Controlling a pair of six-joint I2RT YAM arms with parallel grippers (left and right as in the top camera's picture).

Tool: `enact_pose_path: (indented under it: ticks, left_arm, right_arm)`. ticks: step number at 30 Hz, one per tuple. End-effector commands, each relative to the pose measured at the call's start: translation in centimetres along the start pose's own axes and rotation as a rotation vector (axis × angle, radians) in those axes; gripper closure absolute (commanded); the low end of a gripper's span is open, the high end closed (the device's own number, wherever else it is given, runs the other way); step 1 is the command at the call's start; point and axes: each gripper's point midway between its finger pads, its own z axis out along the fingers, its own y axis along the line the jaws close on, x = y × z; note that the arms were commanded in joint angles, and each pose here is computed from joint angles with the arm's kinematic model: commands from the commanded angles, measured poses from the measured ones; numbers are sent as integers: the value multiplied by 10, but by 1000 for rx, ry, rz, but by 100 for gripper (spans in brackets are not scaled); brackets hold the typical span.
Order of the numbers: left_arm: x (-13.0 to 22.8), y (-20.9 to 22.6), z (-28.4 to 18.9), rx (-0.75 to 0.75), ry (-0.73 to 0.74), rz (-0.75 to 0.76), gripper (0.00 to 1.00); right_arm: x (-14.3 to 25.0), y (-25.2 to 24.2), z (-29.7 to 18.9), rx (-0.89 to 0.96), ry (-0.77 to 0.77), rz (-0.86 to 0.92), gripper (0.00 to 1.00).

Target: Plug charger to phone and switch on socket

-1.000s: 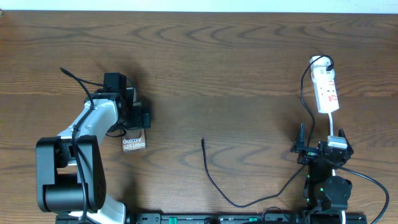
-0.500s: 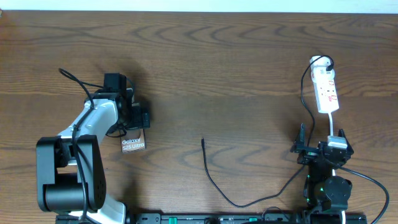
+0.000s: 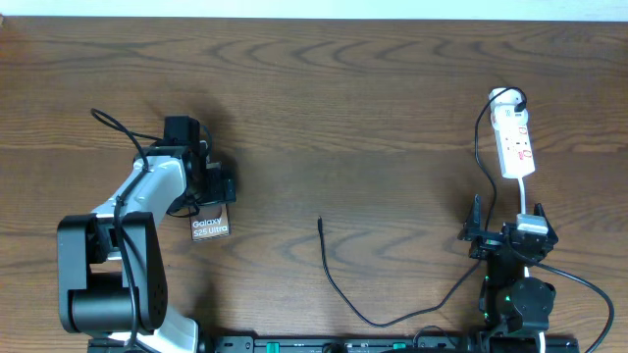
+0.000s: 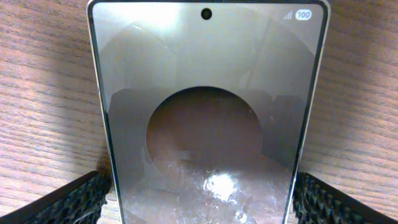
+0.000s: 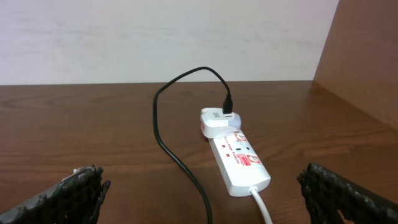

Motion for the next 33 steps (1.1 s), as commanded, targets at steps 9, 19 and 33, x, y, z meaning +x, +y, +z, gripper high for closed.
enact_pose_path:
  ticks: [9, 19, 33]
  left_arm:
    - [14, 4, 18, -17, 70, -11, 4]
    - [16, 5, 18, -25, 77, -10, 0]
    - [13, 5, 18, -21, 63, 1, 0]
  right_arm:
    - [1, 3, 0, -11, 1, -9, 1]
    - [1, 3, 0, -10, 1, -9, 1]
    - [1, 3, 0, -10, 1, -9, 1]
